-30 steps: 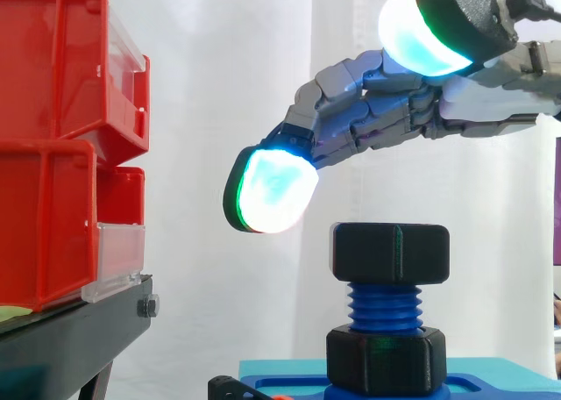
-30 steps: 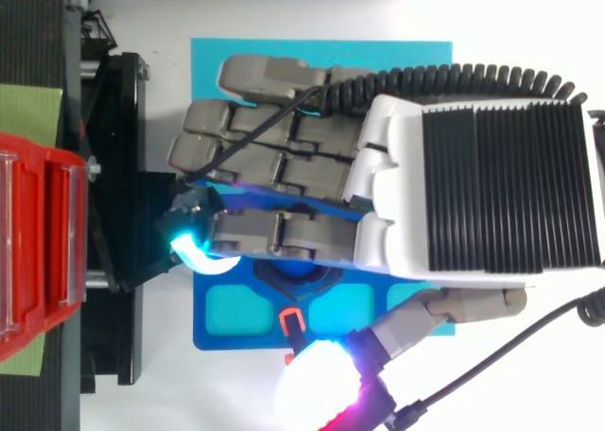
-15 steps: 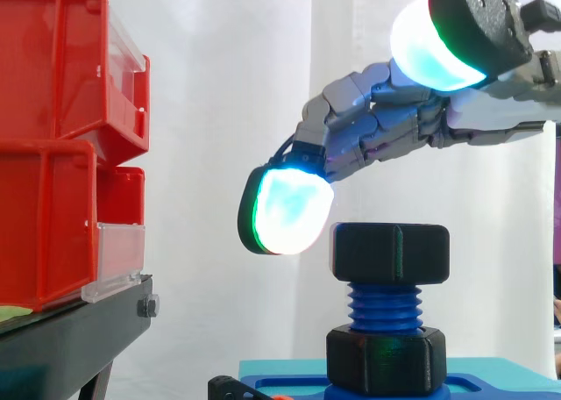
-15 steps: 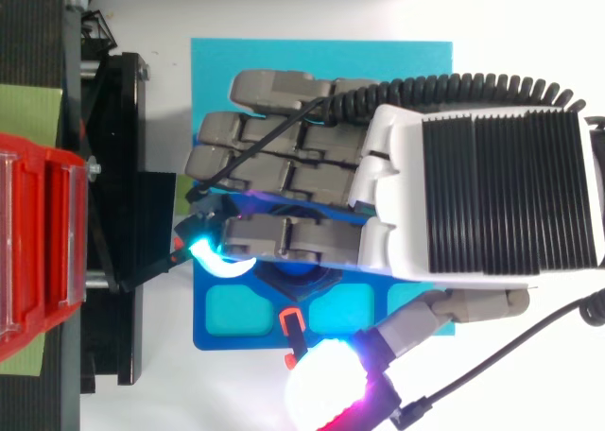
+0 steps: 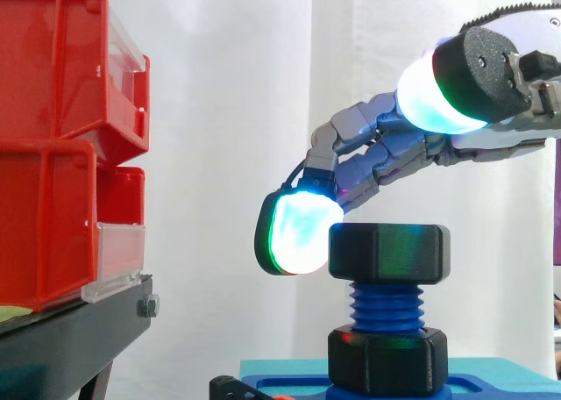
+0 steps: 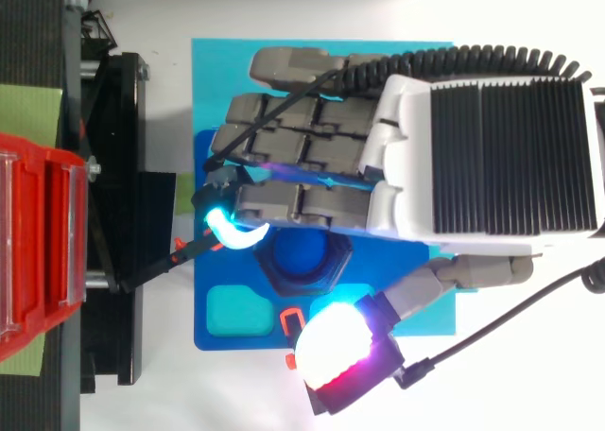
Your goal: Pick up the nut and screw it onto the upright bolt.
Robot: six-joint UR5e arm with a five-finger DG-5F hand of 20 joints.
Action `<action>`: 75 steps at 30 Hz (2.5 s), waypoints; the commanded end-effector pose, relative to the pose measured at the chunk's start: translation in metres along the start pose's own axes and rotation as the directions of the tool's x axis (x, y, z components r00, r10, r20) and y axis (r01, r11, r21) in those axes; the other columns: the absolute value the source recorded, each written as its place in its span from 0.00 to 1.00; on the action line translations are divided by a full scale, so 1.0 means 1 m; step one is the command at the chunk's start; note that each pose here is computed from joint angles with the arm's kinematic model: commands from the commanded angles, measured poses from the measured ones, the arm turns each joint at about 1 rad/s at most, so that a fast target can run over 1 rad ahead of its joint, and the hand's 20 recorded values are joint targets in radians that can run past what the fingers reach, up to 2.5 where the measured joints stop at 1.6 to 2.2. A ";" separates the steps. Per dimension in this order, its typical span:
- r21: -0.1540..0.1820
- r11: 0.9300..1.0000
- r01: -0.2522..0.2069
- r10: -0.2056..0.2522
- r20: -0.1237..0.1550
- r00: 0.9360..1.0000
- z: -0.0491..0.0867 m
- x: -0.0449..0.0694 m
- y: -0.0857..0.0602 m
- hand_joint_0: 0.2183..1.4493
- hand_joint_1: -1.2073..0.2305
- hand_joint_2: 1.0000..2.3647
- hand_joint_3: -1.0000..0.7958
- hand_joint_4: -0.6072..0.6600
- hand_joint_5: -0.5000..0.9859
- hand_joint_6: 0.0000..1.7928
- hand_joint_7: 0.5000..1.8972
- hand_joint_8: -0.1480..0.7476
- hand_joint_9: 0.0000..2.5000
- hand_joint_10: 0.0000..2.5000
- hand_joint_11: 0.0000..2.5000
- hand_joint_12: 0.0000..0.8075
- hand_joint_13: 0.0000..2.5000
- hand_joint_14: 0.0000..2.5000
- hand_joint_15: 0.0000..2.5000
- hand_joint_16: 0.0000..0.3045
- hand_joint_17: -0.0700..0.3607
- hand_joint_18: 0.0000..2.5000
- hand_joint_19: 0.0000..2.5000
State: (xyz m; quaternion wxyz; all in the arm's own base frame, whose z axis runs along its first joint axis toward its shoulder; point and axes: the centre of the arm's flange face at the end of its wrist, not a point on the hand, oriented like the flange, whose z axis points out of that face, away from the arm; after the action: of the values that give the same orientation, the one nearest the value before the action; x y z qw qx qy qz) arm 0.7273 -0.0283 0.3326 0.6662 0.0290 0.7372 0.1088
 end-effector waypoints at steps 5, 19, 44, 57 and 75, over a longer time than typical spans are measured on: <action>0.008 1.000 0.000 0.000 0.000 1.000 -0.002 -0.008 -0.009 0.23 0.80 0.00 0.28 0.68 0.29 0.28 0.53 0.46 0.22 0.00 0.00 0.24 0.19 0.00 0.00 0.06 0.25 0.09 0.00; 0.014 1.000 0.000 0.000 -0.002 1.000 -0.003 -0.025 -0.015 0.25 0.80 0.00 0.28 0.67 0.32 0.28 0.73 0.45 0.26 0.00 0.00 0.22 0.21 0.00 0.00 0.05 0.25 0.11 0.00; -0.024 0.999 0.032 -0.033 -0.043 0.999 -0.009 -0.062 -0.020 0.21 0.85 0.00 0.28 0.57 0.20 0.28 0.08 0.39 0.11 0.00 0.00 0.38 0.05 0.00 0.00 0.11 0.34 0.00 0.00; -0.084 0.995 -0.051 0.054 0.038 0.998 0.007 -0.019 0.005 0.21 0.87 0.00 0.28 0.57 0.21 0.28 0.08 0.38 0.10 0.00 0.00 0.38 0.04 0.00 0.00 0.12 0.35 0.00 0.00; -0.091 0.995 -0.050 0.053 0.038 0.998 0.016 -0.003 0.009 0.21 0.87 0.00 0.28 0.58 0.21 0.28 0.09 0.39 0.12 0.00 0.00 0.39 0.06 0.00 0.00 0.12 0.35 0.00 0.00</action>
State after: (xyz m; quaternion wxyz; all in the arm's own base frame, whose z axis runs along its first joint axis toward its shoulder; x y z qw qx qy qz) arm 0.7407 -0.0180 0.3403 0.6778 0.0213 0.7177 0.1583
